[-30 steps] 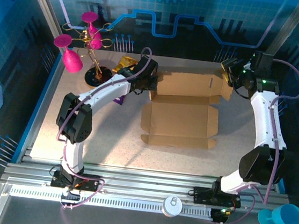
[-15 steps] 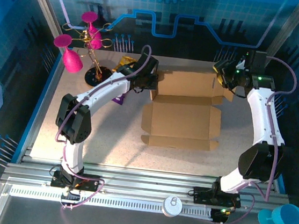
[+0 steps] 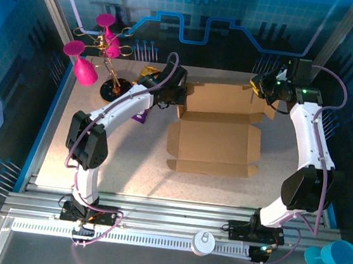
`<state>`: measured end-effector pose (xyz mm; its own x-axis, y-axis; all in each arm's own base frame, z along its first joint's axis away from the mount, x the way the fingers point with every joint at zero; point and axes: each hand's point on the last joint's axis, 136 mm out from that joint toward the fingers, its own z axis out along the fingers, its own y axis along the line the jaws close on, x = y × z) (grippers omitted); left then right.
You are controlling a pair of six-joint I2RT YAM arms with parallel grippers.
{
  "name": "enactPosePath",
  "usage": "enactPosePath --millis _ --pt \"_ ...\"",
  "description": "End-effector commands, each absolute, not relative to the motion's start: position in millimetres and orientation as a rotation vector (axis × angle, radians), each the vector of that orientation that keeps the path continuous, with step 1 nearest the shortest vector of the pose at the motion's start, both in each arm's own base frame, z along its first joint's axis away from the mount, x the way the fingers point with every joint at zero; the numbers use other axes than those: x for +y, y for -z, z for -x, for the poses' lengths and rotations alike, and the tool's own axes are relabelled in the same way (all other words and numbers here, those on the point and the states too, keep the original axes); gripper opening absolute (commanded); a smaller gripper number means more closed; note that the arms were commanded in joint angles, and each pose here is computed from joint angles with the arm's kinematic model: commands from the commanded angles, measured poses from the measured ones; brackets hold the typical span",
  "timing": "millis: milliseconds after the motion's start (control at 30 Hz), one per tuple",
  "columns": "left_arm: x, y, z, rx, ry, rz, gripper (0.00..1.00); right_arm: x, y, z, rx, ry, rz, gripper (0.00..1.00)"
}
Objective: Fold the paper box
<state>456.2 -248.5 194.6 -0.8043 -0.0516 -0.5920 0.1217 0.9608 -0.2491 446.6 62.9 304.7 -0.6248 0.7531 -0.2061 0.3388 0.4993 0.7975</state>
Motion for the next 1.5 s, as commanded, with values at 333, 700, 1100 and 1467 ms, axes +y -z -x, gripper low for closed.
enactPosePath --millis 333,700,1100,1467 --pt "-248.7 -243.9 -456.0 2.433 0.407 -0.047 0.00 17.7 -316.2 -370.6 2.053 -0.727 -0.819 0.49" --pt "-246.5 -255.7 -458.5 2.468 0.378 -0.023 0.00 3.4 -250.8 -370.0 2.135 -0.599 -0.791 0.51" --pt "-244.8 -260.7 -455.5 2.470 0.376 -0.018 0.00 -1.0 -248.2 -395.8 2.180 -0.551 -0.738 0.44" --pt "-248.4 -258.5 -456.4 2.477 0.397 -0.010 0.00 5.5 -249.8 -404.0 2.181 -0.564 -0.687 0.40"
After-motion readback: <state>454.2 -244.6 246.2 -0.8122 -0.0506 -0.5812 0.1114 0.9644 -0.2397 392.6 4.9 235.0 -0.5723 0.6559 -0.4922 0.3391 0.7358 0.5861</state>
